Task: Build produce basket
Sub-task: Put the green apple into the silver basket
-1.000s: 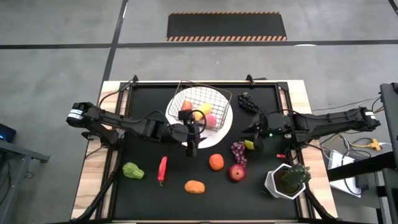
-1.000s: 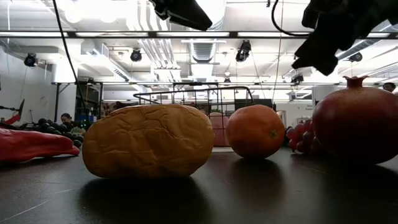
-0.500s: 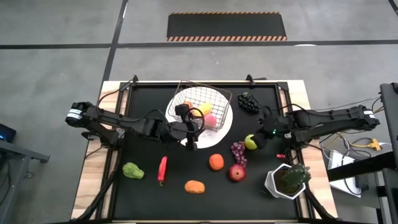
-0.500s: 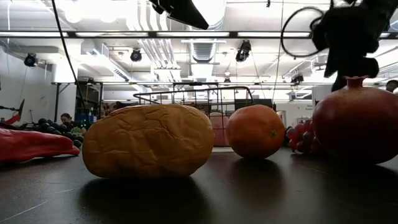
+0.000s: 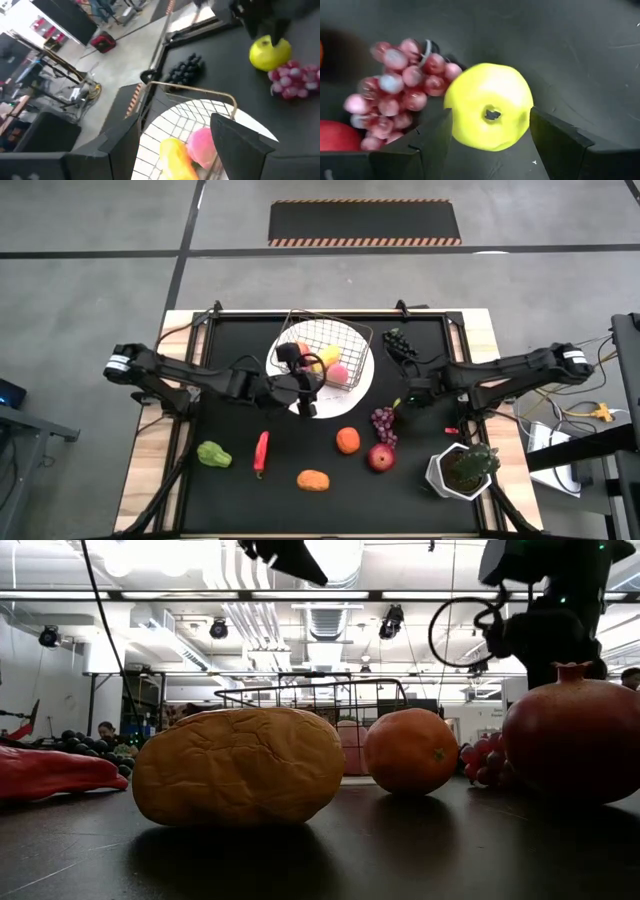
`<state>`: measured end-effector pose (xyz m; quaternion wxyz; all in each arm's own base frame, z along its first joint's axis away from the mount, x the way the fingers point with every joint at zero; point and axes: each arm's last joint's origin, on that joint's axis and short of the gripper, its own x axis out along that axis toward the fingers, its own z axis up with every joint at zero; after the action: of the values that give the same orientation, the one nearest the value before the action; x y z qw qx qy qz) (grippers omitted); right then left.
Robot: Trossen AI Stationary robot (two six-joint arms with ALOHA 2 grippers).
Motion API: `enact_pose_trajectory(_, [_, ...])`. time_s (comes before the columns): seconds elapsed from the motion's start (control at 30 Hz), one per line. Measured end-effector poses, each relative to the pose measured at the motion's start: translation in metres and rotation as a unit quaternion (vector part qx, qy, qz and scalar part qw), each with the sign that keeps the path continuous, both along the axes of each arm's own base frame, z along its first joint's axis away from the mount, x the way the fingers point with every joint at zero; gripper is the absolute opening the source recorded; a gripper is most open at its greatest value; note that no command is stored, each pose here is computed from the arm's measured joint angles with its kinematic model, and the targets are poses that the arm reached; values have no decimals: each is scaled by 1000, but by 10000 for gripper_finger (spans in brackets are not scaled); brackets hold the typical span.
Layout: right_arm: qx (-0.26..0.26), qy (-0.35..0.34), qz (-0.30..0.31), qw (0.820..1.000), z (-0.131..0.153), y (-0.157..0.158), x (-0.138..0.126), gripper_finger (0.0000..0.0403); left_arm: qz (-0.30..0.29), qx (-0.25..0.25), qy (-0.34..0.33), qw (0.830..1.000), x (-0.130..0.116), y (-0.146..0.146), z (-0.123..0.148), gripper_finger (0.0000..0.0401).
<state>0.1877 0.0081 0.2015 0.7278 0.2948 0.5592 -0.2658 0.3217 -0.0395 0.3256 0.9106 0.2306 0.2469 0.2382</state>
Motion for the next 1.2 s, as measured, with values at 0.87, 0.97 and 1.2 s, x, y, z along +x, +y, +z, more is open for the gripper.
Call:
enact_pose_trajectory(0.87, [5,23,2,1000,-13,1,10,194,-2,-27,-220,975,-85,16,-20,221])
enact_pose_trajectory(0.97, [7,20,3,1000,-7,1,9,192,-4,-21,-221,975,-95,18,-23,221])
enact_pose_trajectory(1.2, [-23,9,3,1000,35,-1,9,187,2,-11,-240,971,-118,25,-31,221])
